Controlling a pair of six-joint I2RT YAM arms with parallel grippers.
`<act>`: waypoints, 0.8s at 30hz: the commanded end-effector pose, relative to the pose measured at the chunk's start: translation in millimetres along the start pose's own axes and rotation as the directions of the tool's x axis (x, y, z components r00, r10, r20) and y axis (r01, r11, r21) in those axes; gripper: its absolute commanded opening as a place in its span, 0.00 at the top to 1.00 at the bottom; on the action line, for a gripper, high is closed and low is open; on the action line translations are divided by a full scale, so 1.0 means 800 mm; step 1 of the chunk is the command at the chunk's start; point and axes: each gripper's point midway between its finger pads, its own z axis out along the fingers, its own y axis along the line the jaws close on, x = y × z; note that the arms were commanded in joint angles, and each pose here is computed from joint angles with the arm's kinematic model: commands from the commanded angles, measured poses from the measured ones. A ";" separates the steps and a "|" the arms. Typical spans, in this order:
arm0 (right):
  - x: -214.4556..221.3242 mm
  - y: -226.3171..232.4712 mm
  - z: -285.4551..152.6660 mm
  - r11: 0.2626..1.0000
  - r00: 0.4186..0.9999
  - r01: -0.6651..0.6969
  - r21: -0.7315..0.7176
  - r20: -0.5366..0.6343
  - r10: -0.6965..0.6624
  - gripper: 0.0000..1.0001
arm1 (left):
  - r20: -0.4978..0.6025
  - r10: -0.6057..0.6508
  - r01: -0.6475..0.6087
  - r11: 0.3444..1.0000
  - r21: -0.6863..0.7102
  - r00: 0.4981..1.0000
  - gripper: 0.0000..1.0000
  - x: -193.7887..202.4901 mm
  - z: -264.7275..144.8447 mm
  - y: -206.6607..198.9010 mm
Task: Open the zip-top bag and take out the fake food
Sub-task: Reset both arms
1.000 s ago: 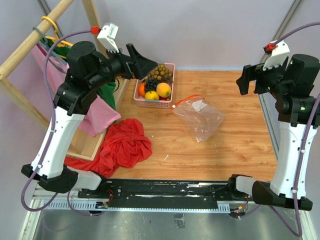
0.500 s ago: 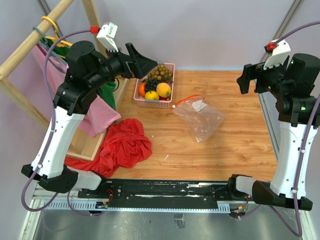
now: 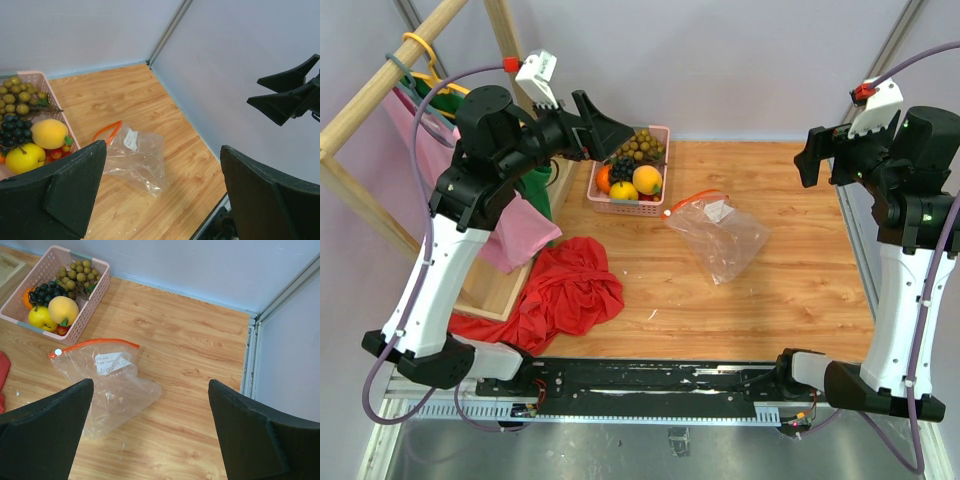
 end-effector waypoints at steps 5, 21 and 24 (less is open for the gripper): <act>-0.013 0.005 -0.007 1.000 0.999 0.006 0.005 0.040 -0.006 0.01 | 0.049 0.004 -0.005 0.999 0.034 0.999 0.01 -0.017 -0.015 -0.013; -0.009 -0.001 -0.005 0.999 0.999 -0.004 0.036 0.041 0.002 0.01 | 0.041 -0.013 0.011 0.999 0.036 0.999 0.01 -0.009 -0.016 -0.010; -0.010 0.000 -0.006 0.999 0.999 -0.008 0.033 0.047 0.006 0.01 | 0.038 -0.016 0.015 0.999 0.037 0.999 0.01 -0.008 -0.015 -0.010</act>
